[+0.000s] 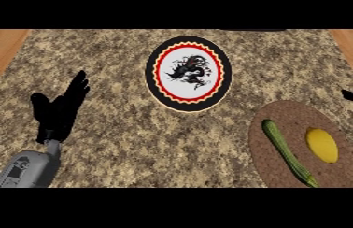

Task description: Pick the lemon from the placemat and place it in the plate

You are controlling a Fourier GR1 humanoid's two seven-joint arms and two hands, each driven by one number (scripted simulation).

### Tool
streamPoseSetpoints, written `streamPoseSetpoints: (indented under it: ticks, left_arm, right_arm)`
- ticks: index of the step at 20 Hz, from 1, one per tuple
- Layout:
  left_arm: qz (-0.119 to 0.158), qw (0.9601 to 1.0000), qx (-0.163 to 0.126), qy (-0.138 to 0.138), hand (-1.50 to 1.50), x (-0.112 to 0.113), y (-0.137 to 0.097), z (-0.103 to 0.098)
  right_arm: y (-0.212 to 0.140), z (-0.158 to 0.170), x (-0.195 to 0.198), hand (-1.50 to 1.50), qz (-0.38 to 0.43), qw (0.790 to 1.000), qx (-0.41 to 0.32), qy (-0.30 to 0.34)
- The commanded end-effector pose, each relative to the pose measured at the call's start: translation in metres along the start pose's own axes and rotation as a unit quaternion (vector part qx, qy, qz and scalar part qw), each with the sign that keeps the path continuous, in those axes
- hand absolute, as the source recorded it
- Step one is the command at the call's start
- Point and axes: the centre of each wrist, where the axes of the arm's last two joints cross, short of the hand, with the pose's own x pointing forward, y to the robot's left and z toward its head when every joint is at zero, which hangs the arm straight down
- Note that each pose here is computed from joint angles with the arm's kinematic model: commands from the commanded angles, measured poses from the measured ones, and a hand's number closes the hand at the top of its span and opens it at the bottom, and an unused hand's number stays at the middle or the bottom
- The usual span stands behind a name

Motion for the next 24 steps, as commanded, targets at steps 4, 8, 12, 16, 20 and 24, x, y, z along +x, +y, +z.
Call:
streamPoseSetpoints:
  ticks: [4, 8, 12, 16, 20, 24]
  left_arm:
    - [0.002, 1.0000, 0.004, 0.000, 0.00, 0.000, -0.006, 0.004]
    - [0.014, 0.9999, -0.001, 0.001, 0.00, -0.017, 0.005, 0.012]
    - [-0.002, 1.0000, 0.008, -0.001, 0.00, -0.015, -0.001, 0.003]
    - [-0.006, 1.0000, 0.004, 0.006, 0.00, -0.004, 0.007, 0.003]
    - [-0.006, 0.9999, 0.012, 0.001, 0.00, -0.002, -0.006, -0.002]
    - [0.004, 0.9999, 0.014, -0.003, 0.00, -0.002, 0.013, -0.003]
  right_arm:
    - [0.009, -0.002, -0.010, -1.50, 0.002, 0.992, 0.127, -0.023]
    - [0.006, -0.029, 0.000, -1.50, 0.078, 0.986, 0.150, -0.014]
    - [-0.001, -0.044, -0.006, -1.50, 0.112, 0.979, 0.167, 0.009]
    - [-0.012, -0.038, 0.005, -1.50, 0.145, 0.969, 0.197, 0.031]
    - [0.010, -0.050, -0.002, -1.50, 0.141, 0.966, 0.216, 0.032]
    - [0.021, -0.067, -0.002, -1.50, 0.156, 0.959, 0.233, 0.036]
